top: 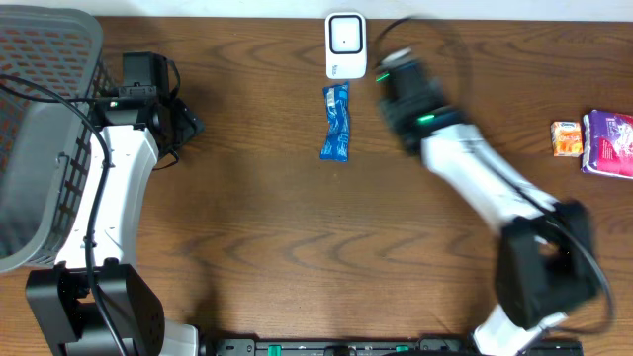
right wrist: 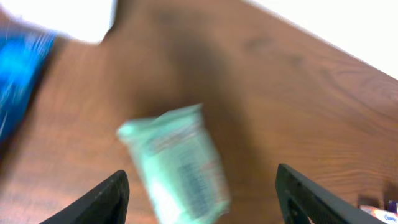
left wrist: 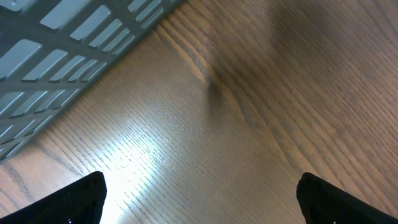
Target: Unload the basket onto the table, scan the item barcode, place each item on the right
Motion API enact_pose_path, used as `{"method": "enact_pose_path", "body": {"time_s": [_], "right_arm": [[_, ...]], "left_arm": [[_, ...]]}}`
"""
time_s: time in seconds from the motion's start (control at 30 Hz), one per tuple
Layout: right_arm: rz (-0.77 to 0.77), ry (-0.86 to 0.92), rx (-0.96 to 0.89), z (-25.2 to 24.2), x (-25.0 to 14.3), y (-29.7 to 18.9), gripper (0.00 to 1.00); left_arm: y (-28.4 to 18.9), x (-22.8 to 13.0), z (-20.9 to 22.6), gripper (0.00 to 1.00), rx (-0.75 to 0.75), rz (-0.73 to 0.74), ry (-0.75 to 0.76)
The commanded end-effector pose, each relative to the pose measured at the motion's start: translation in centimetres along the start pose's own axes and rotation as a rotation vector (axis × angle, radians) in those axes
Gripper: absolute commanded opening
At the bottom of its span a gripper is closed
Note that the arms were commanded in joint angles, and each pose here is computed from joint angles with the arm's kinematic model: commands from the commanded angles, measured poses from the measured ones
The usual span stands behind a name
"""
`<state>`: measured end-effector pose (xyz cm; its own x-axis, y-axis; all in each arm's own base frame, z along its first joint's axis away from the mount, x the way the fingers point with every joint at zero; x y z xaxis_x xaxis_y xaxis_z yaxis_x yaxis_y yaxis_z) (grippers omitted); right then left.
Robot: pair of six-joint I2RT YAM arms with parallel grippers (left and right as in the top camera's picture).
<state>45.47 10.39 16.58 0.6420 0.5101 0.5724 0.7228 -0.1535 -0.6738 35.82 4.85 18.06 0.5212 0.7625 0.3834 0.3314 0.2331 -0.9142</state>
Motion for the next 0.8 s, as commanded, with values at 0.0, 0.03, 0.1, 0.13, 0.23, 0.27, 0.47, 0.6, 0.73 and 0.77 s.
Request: {"method": "enact_pose_path", "body": {"time_s": [0.0,0.03,0.1,0.13,0.23,0.27,0.47,0.6,0.73,0.77], "right_arm": [[-0.075,0.147,0.165,-3.3,0.3,-0.4,0.68],[-0.083,0.169,0.219,-3.7,-0.1,-0.2,0.67],[-0.087,0.212,0.328,-4.1,-1.2,0.8,0.63],[-0.085,0.237,0.392,-4.2,-2.0,1.4,0.59],[-0.073,0.311,0.550,-3.8,-3.8,3.2,0.55],[-0.066,0.339,0.602,-3.4,-4.4,4.0,0.55],[0.001,0.426,0.784,-0.3,-7.8,7.9,0.51],[0.037,0.461,0.852,1.5,-9.3,9.5,0.51],[0.080,0.490,0.865,2.2,-10.2,10.2,0.38],[0.086,0.497,0.866,2.3,-10.3,10.1,0.33]], "left_arm": [[0.1,0.1,0.2,0.98,0.014,-0.005,-0.012],[0.1,0.1,0.2,0.98,0.013,-0.005,-0.012],[0.1,0.1,0.2,0.98,0.014,-0.005,-0.012],[0.1,0.1,0.2,0.98,0.014,-0.005,-0.012],[0.1,0.1,0.2,0.98,0.014,-0.005,-0.012],[0.1,0.1,0.2,0.98,0.014,-0.005,-0.012],[0.1,0.1,0.2,0.98,0.014,-0.005,-0.012],[0.1,0.1,0.2,0.98,0.014,-0.005,-0.012],[0.1,0.1,0.2,0.98,0.013,-0.005,-0.012],[0.1,0.1,0.2,0.98,0.014,-0.005,-0.012]]}}
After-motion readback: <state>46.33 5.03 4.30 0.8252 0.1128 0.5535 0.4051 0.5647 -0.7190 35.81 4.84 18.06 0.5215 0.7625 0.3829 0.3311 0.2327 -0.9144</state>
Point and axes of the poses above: each gripper's point midway between its finger pads, its own y axis out along the fingers, its own z axis along the line the jaws close on, x = y × z, the point moved 4 cm from there along -y, back along the fingers, and after that the axes turned 11 degrees about -y, right-handed, at the moved point
